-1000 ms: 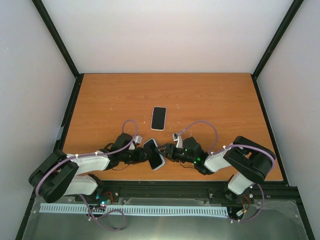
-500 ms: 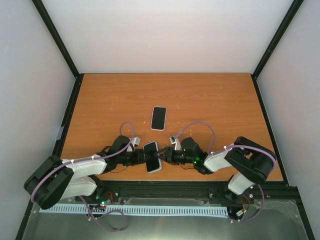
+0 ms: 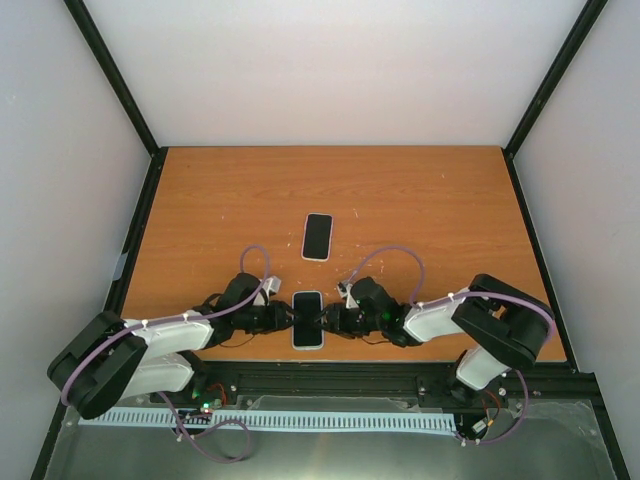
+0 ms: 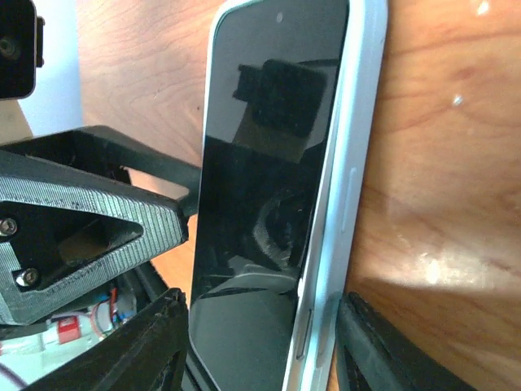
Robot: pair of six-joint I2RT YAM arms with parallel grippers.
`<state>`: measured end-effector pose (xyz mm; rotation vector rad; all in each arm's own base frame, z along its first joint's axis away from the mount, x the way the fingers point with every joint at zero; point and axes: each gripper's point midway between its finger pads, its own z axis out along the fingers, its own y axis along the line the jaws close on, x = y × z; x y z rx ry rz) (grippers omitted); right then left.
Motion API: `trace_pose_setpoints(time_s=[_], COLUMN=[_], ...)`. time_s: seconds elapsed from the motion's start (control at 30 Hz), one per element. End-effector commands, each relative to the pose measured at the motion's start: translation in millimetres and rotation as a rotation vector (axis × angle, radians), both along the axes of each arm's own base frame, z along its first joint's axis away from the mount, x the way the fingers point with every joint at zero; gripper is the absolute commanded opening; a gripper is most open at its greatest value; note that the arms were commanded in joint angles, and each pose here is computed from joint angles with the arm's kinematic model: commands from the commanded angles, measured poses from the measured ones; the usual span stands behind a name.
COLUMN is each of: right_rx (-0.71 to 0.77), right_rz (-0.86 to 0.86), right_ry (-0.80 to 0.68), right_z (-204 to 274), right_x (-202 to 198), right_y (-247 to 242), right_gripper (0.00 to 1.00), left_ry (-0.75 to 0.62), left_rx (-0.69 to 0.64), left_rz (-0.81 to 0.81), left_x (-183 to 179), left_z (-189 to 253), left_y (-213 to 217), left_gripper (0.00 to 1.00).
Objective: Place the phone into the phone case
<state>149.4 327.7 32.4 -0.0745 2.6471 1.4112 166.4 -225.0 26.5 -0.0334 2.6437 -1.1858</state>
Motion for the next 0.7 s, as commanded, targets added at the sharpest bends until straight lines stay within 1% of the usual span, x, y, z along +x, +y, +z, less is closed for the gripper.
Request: trace_pose_setpoints(time_s=[0.0,0.13,0.2,0.4,0.5,0.6,0.67], right_rx=[-0.125,-0.177,-0.203,-0.176,-0.087,0.081,0.18], right_rz=[-0.04,-0.067,-0.069,-0.014,-0.018,-0.052,-0.043], right_ry=[-0.046,-0.061,-0.058,-0.035,-0.032,-0.048,-0.055], right_z=[-8.9,-12.6,-18.1,-20.1,-5.4,26.3,47.4], right_x=[7.1,11.3,11.1,3.6,3.4,6.2,4.8], right_y=[-13.5,-17.1,-16.3,6.4,17.8,26.1,32.8], right_gripper=[0.5,0.51,0.52,0.54,0.54,0.53,0.53], left_ry=[-0.005,0.015,0.021,0.023,0.028,0.031,0.03], left_rx=[-0.009,0.009,0.006,-0.004,-0.007,-0.01,-0.014], left_rz=[-0.009,0.008,0.006,0.002,0.006,0.01,0.008], left_x=[1.3,0.2,-0.5,-1.5,-2.7,-3.8,-3.9], left_z=[6.1,0.1,-0.6,-0.9,-2.0,-3.6,-3.0], left_y=[-5.1,-1.5,-2.3,-3.2,-2.6,-1.7,-2.1], left_gripper=[0.34,0.27,0.27,0.27,0.28,0.28,0.32])
